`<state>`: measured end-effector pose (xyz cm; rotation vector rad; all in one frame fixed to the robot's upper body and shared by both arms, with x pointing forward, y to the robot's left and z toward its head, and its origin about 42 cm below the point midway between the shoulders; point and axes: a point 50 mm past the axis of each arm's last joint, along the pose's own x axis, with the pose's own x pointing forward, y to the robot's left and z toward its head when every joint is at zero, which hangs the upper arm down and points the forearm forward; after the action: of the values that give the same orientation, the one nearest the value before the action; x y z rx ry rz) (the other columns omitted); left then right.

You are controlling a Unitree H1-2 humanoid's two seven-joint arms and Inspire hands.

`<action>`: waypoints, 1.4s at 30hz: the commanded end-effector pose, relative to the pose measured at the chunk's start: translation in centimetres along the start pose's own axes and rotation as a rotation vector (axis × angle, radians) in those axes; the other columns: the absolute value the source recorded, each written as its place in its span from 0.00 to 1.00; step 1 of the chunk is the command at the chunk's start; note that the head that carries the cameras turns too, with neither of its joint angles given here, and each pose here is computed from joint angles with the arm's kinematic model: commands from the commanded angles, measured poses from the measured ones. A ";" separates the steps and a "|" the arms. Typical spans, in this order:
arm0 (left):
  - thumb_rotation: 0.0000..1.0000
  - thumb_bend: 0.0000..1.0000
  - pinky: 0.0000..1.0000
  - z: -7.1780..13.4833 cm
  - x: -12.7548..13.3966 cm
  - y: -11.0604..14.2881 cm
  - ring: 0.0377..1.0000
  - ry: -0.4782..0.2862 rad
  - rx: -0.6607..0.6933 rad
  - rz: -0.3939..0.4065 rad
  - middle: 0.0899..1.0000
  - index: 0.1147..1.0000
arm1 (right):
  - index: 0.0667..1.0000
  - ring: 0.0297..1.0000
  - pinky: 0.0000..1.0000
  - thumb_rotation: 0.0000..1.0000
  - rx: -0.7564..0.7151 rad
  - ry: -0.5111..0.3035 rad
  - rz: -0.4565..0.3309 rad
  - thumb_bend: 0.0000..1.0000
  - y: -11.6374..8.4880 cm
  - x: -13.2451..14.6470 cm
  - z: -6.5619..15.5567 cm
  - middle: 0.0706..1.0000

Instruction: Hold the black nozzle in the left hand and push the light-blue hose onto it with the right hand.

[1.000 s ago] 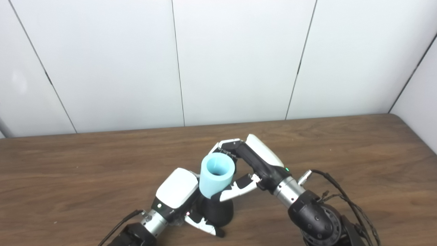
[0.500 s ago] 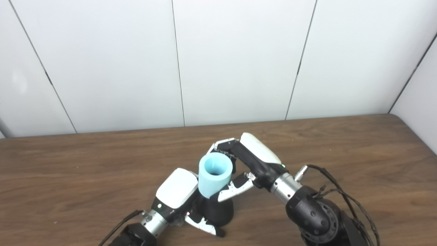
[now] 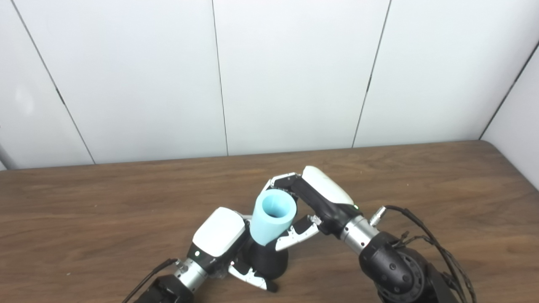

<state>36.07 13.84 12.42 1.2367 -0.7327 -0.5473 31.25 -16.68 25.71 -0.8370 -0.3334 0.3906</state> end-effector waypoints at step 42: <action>0.00 0.53 0.12 1.0 -1.2 -2.5 0.15 0.010 -0.010 -0.093 0.42 0.41 | 0.65 0.55 0.46 0.27 -0.215 0.064 0.141 0.96 -1.5 0.2 1.7 0.59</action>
<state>36.00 13.66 12.36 1.2417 -0.7273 -0.5473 31.11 -16.18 28.18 -1.0903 -0.2671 0.4448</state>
